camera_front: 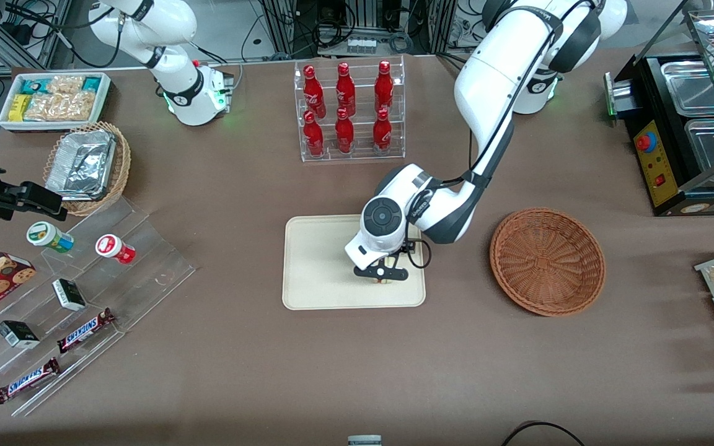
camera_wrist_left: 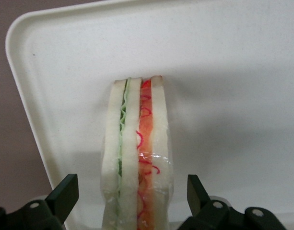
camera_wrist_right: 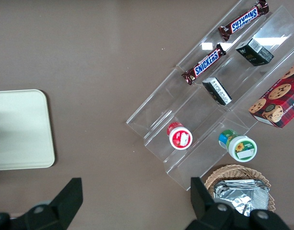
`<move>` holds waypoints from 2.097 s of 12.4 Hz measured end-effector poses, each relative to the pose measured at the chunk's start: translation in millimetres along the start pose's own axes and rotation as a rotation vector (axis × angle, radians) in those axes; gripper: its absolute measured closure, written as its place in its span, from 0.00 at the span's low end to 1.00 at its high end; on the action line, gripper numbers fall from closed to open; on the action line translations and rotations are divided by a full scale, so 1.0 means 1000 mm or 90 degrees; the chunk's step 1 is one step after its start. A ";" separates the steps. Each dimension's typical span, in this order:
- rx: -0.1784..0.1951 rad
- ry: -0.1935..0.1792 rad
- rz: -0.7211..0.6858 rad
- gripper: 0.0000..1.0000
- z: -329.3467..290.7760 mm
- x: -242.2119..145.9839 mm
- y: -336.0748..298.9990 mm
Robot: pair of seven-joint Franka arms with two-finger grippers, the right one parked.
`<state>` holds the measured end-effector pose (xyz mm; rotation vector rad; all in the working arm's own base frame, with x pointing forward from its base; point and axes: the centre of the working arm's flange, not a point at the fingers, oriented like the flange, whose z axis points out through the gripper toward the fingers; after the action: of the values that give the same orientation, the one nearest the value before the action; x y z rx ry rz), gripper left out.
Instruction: Place sandwich from basket to tray
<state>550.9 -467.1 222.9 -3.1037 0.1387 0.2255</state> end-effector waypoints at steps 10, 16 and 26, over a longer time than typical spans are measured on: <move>0.002 0.031 -0.083 0.00 -0.042 0.042 -0.066; -0.014 0.038 -0.126 0.00 -0.140 0.074 -0.197; -0.022 -0.003 -0.134 0.00 -0.276 0.030 -0.432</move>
<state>659.1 -48.4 500.2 -3.1196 -0.1934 0.2314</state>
